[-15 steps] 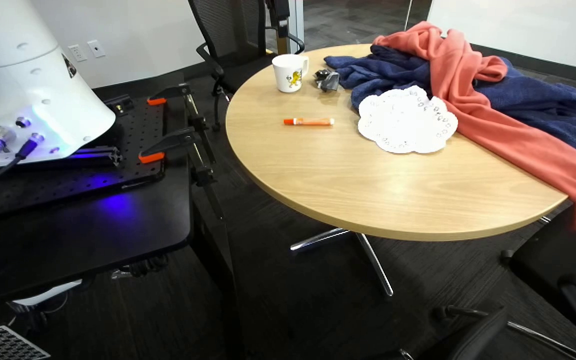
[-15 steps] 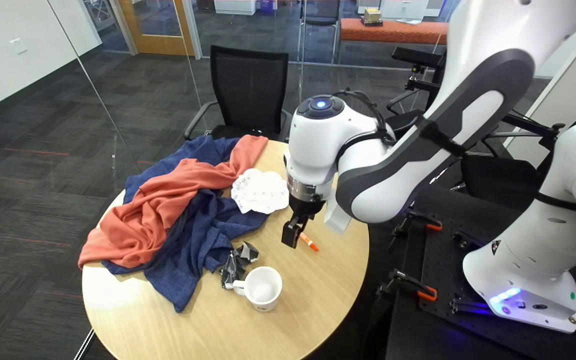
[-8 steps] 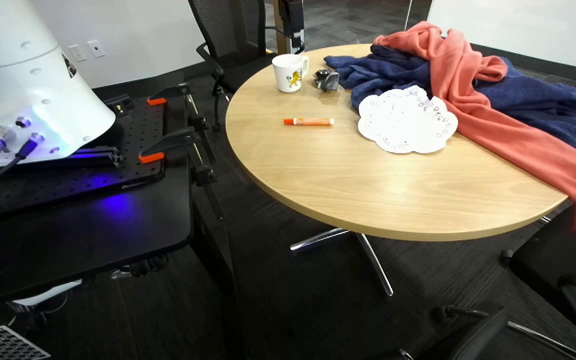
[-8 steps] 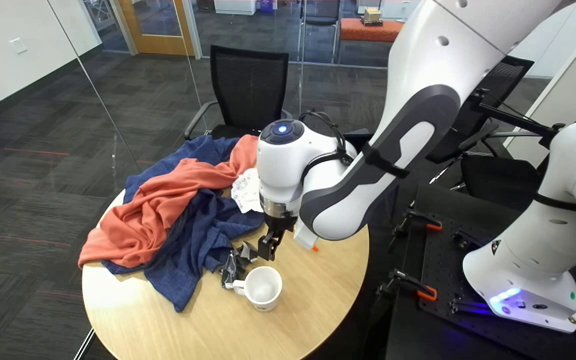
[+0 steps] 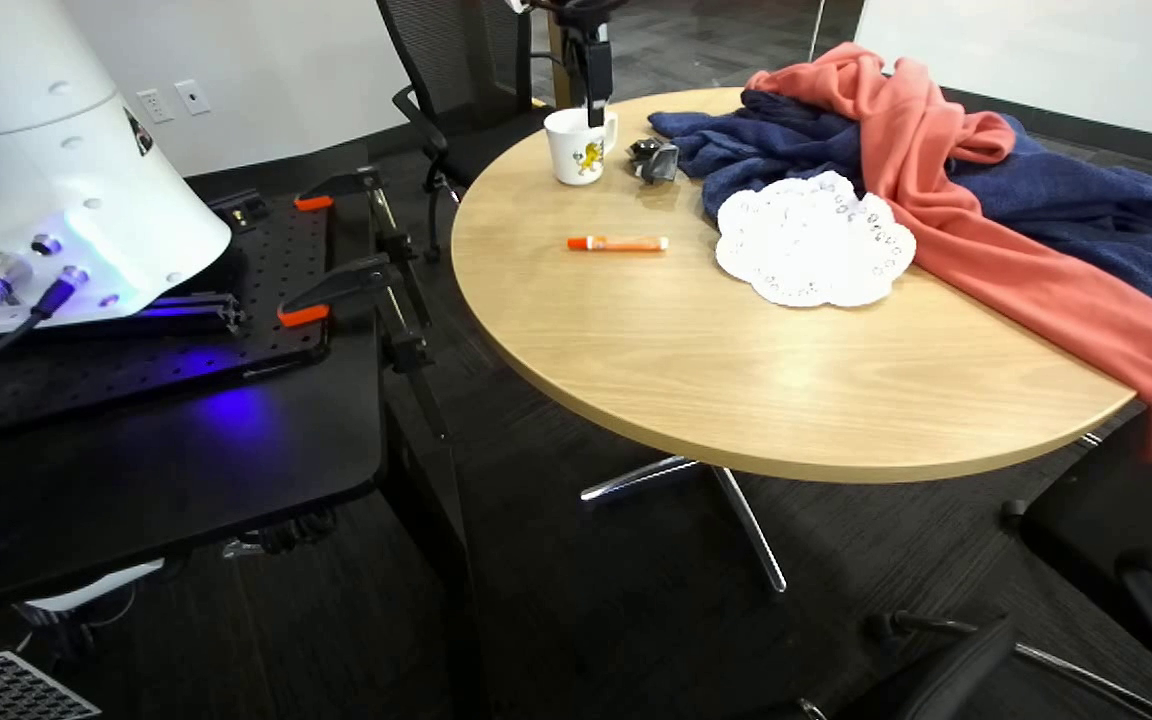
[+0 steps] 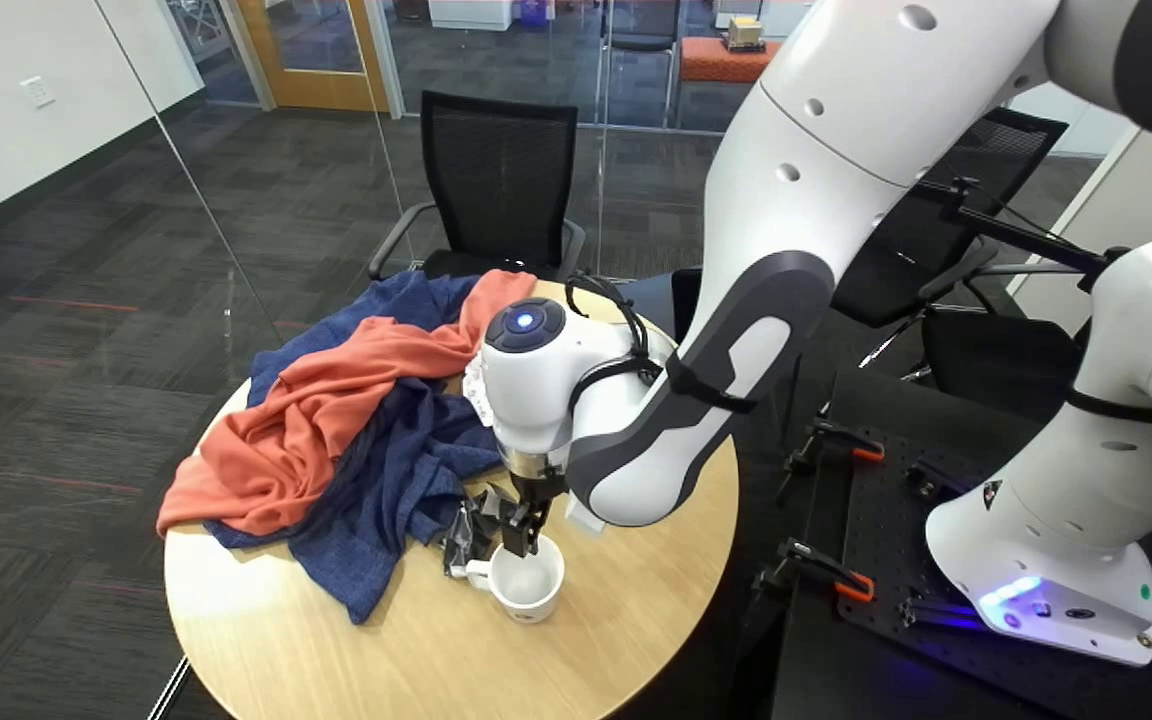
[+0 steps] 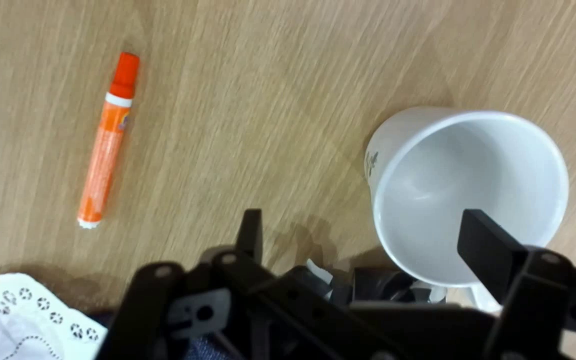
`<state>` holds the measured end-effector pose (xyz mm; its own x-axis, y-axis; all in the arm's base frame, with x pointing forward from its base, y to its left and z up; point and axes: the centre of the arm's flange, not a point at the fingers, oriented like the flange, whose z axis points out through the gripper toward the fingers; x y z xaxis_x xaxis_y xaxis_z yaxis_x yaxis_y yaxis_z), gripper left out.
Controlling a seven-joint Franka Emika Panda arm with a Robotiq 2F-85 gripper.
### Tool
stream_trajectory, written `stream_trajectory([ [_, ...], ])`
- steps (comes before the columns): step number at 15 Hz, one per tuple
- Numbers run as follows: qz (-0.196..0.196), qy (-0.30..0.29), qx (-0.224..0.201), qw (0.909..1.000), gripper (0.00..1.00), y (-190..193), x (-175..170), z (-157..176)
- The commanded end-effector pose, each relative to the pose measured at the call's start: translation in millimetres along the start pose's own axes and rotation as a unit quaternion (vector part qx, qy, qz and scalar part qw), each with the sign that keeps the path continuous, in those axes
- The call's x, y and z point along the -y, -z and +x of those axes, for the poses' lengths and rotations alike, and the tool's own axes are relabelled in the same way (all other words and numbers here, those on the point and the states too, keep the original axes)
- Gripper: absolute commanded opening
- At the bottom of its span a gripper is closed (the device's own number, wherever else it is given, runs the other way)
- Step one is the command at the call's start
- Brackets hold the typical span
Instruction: Move the white mug to the right, place the marker inside the mug
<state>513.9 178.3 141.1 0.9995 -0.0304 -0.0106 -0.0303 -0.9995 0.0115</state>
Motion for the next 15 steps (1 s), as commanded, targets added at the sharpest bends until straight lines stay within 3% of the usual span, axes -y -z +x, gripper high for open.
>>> stream_trajectory([
  [1, 0.000, 0.000, 0.002, 1.0000, 1.00, -2, 0, -1],
  [15, 0.009, -0.008, -0.009, 0.9999, 1.00, -29, 5, 4],
])
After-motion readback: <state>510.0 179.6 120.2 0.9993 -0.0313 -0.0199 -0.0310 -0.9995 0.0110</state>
